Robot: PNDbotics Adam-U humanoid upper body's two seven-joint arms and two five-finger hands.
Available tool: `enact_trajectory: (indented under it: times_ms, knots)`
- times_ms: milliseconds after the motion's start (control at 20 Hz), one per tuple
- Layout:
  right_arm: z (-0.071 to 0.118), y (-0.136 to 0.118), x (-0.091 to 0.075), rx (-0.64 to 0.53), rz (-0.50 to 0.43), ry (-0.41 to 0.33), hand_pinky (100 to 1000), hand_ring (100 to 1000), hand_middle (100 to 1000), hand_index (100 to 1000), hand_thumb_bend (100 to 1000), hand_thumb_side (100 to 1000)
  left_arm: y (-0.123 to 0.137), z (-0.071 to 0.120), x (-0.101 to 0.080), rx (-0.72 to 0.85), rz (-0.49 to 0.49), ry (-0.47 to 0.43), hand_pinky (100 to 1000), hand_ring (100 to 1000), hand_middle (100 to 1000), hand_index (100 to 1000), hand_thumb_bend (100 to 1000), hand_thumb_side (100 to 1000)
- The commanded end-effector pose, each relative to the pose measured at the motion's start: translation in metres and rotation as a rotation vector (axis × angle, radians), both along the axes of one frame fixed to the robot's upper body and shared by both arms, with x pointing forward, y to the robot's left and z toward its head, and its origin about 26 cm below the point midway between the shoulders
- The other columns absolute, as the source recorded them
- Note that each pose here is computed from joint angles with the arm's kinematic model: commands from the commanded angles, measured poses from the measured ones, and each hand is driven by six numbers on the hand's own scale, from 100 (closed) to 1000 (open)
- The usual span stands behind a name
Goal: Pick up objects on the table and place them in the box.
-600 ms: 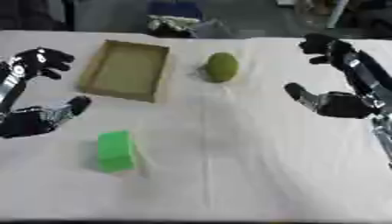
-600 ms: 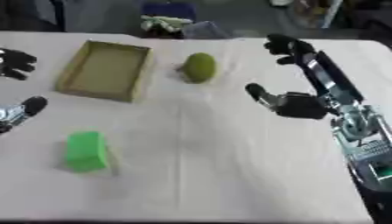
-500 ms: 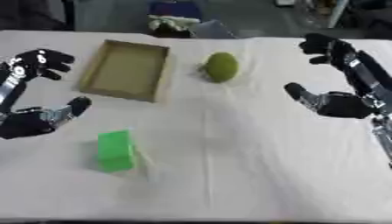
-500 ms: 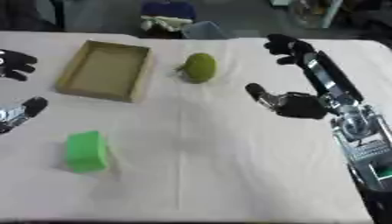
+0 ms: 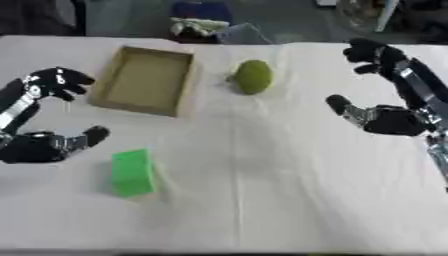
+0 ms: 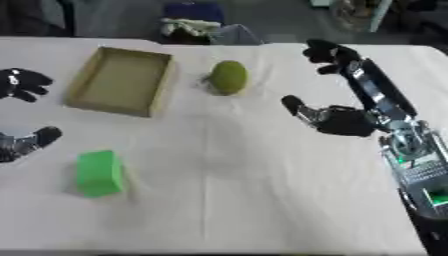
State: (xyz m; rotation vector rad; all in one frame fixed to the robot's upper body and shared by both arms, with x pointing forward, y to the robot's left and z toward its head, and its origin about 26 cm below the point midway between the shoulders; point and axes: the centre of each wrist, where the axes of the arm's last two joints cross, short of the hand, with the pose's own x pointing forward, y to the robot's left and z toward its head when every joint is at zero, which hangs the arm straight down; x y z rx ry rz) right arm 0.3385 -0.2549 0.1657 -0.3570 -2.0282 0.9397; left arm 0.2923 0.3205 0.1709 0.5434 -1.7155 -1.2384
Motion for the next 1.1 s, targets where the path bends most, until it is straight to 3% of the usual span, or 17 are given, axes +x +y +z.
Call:
enact_trajectory:
  times_ms: [50, 550, 1100]
  knots:
    - [0.007, -0.004, 0.000, -0.010, -0.001, -0.019, 812, 868, 827, 950, 431, 388, 0.004, 0.006, 0.000, 0.114, -0.032, 0.032, 752, 782, 792, 858, 626, 573]
    - [0.006, -0.003, 0.000, -0.013, 0.003, -0.013, 812, 868, 826, 950, 429, 389, -0.004, -0.008, 0.010, 0.296, -0.124, 0.141, 768, 788, 800, 866, 765, 577]
    - [0.006, -0.003, -0.001, -0.010, 0.006, -0.011, 812, 869, 825, 950, 426, 389, -0.012, -0.021, 0.022, 0.335, -0.104, 0.153, 755, 774, 784, 852, 729, 569]
